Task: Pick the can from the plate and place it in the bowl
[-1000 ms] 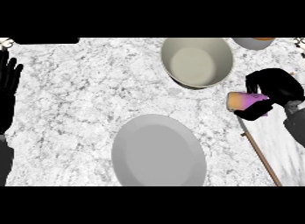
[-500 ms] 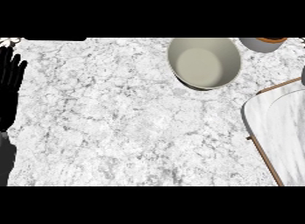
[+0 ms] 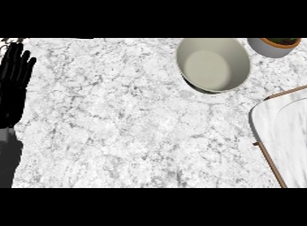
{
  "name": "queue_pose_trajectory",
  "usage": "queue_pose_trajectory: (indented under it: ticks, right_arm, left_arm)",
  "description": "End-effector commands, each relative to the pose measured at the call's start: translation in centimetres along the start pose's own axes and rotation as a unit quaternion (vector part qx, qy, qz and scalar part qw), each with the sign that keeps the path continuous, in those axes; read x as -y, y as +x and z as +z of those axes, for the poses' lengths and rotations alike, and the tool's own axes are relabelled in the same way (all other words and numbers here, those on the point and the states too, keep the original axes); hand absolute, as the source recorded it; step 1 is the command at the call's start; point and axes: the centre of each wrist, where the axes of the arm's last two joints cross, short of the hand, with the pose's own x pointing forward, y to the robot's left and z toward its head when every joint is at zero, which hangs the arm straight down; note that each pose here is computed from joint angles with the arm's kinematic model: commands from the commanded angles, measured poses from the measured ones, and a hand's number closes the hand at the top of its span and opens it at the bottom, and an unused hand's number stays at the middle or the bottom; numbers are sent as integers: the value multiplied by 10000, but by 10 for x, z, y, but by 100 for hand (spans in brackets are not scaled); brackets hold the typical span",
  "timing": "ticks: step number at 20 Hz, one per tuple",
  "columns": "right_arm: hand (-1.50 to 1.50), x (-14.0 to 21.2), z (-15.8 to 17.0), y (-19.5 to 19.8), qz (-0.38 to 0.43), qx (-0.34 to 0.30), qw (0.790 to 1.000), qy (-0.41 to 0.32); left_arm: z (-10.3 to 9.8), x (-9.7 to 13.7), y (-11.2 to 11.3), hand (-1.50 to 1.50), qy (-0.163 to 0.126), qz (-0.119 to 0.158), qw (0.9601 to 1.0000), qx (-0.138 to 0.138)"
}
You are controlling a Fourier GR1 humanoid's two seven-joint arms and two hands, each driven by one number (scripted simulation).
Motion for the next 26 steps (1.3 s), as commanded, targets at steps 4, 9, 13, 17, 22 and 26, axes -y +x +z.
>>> queue_pose_trajectory:
  ticks: [4, 9, 13, 17, 22, 26]
  right_arm:
    - [150, 7, -38, 14, -942, 536, 9934, 378]
    - [150, 11, -71, 37, -991, 635, 9908, 670]
    - [150, -22, -120, 66, -829, 737, 9873, 1138]
    - [150, -56, -155, 89, -792, 767, 9819, 1542]
    - [150, -107, -176, 96, -883, 672, 9771, 1815]
    - [150, -150, -185, 103, -834, 723, 9732, 2016]
  left_arm:
    - [-9, -2, 0, 0, -57, -3, 10000, 27]
    - [-8, 5, 0, 0, 12, 13, 9999, -122]
    - [-1, 12, -19, 0, 99, -90, 9999, -36]
    - [1, 1, -13, 0, 61, -5, 9999, -145]
    - [-4, -3, 3, 0, 107, -94, 9998, -147]
    - [-3, -27, -5, 0, 181, -137, 9996, -137]
